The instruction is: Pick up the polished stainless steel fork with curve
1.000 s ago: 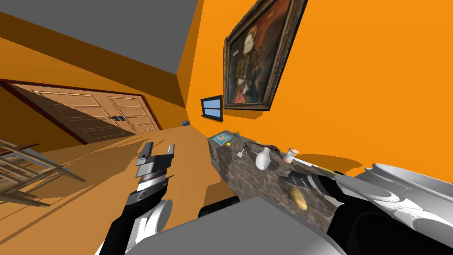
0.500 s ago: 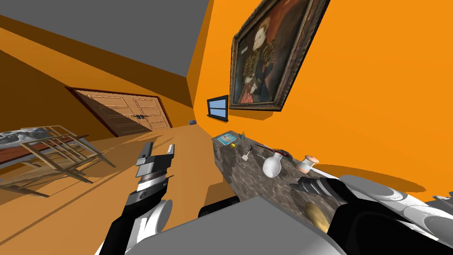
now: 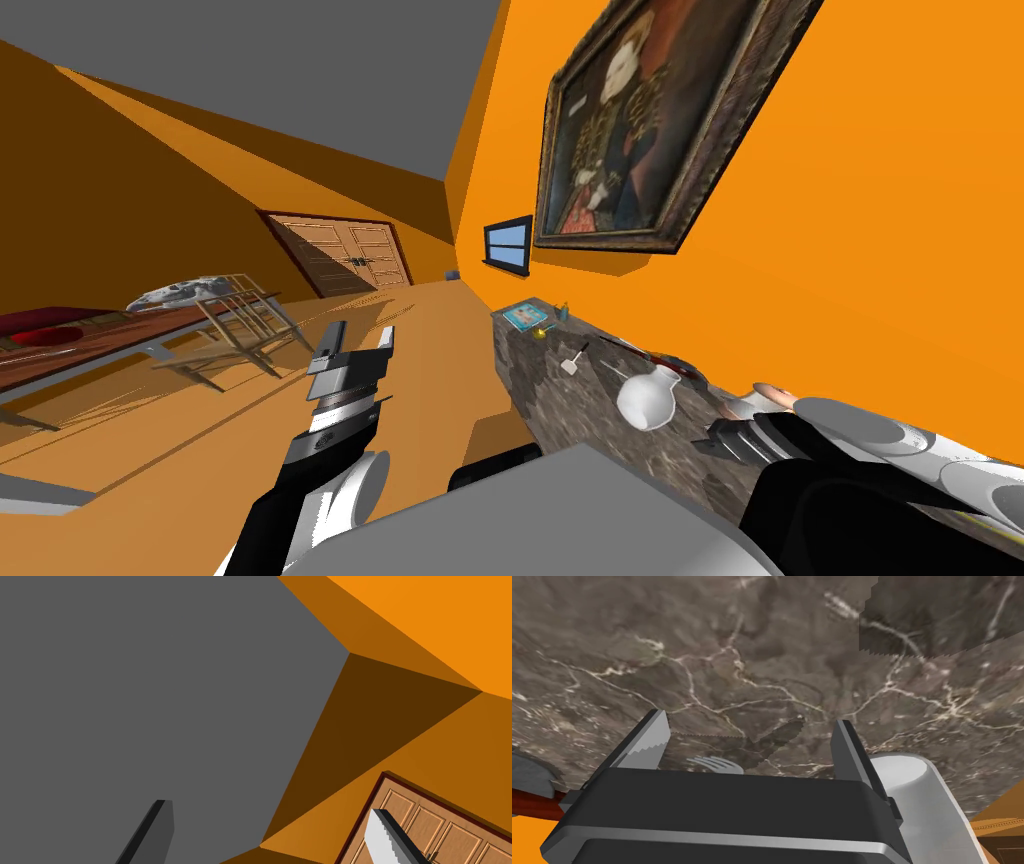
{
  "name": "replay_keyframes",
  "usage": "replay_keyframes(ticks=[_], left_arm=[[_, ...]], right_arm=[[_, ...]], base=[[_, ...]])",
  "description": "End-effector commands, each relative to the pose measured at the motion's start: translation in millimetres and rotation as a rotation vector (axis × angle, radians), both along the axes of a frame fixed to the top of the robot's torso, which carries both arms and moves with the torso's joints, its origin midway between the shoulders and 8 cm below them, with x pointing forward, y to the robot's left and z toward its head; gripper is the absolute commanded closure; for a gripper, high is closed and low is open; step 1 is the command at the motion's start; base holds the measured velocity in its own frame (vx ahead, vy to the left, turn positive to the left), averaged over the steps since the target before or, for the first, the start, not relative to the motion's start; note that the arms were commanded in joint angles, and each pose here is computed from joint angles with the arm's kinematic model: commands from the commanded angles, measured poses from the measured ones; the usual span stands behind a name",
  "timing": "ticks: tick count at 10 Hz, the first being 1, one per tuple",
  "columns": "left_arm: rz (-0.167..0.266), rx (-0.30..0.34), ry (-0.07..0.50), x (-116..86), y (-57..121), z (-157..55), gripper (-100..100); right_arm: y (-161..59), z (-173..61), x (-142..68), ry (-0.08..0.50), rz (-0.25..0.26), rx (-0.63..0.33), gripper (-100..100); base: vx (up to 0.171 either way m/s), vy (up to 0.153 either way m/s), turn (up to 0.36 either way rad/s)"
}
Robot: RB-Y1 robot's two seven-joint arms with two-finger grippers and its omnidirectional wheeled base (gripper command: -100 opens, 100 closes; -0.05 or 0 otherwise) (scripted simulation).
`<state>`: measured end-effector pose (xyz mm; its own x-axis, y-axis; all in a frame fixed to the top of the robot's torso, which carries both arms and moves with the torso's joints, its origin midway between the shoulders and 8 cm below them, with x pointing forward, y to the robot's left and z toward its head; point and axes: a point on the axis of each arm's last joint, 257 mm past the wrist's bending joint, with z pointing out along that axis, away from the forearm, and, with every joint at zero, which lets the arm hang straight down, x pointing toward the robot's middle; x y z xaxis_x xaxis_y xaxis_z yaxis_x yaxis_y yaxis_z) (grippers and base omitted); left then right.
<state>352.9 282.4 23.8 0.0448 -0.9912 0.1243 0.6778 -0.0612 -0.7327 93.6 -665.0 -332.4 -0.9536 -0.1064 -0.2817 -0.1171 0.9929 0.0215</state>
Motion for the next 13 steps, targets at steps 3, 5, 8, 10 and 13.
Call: replay_keyframes(ticks=[3, 5, 8, 10, 13], left_arm=[[0.000, 0.000, 0.000, 0.0, -0.1, 0.0, 0], [0.000, 0.000, 0.000, 0.0, 0.0, 0.0, 0], [0.000, 0.000, 0.000, 0.0, 0.0, 0.0, 0], [0.000, 0.000, 0.000, 0.0, 0.0, 0.0, 0], [0.000, 0.000, 0.000, 0.0, 0.0, 0.0, 0]], right_arm=[[-19.6, -1.4, -43.2, 0.140, -0.035, -0.039, -100], [-26.3, -0.9, -60.5, 0.194, -0.050, -0.050, -100], [-34.5, -0.9, -98.6, 0.311, -0.086, -0.060, -100], [-33.5, -2.6, -113.0, 0.357, -0.099, -0.054, -100], [-30.1, -15.7, -120.3, 0.342, -0.104, -0.052, -100]], base=[[0.076, -0.005, 0.223], [0.067, 0.002, 0.137], [0.113, 0.001, 0.245], [0.151, 0.014, 0.176], [0.036, -0.003, 0.035]])
